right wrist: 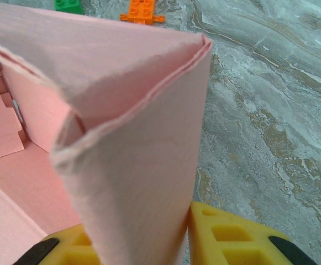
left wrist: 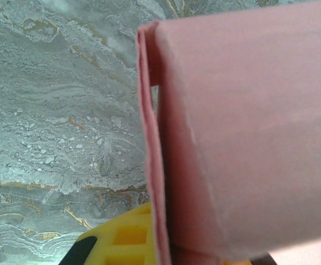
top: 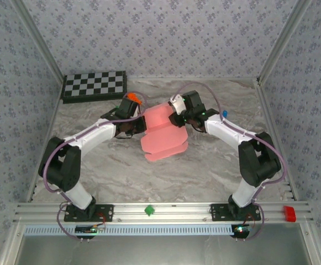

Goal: Fold the paper box

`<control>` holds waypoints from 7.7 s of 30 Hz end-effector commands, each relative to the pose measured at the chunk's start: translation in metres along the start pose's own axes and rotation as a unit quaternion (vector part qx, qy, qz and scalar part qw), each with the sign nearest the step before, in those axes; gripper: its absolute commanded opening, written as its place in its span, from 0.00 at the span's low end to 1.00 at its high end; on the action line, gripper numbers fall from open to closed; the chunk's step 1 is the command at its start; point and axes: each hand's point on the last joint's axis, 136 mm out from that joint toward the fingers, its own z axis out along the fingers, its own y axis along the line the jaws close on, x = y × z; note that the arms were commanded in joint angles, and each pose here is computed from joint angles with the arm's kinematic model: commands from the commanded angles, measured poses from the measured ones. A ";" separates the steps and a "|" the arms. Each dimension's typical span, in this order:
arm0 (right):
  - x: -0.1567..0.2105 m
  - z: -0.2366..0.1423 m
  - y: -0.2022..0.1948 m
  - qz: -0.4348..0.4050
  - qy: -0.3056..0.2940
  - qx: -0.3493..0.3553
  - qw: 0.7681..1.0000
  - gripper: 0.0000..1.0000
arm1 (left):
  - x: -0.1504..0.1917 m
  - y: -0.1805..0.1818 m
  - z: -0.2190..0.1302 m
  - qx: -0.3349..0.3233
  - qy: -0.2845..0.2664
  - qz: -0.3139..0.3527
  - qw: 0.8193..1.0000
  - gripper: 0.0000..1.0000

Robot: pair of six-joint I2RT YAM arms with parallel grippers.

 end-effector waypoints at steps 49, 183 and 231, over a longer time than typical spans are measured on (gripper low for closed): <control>0.024 -0.002 -0.037 0.001 0.100 0.350 0.931 0.20 | -0.008 0.001 0.005 -0.004 0.003 -0.019 1.000 0.00; 0.048 -0.114 0.027 0.465 -0.042 -0.050 0.883 0.54 | 0.022 -0.020 0.030 -0.029 0.070 -0.432 0.899 0.00; 0.057 -0.089 0.013 0.523 -0.023 -0.004 0.852 0.01 | 0.039 -0.026 0.044 -0.018 0.111 -0.426 0.898 0.31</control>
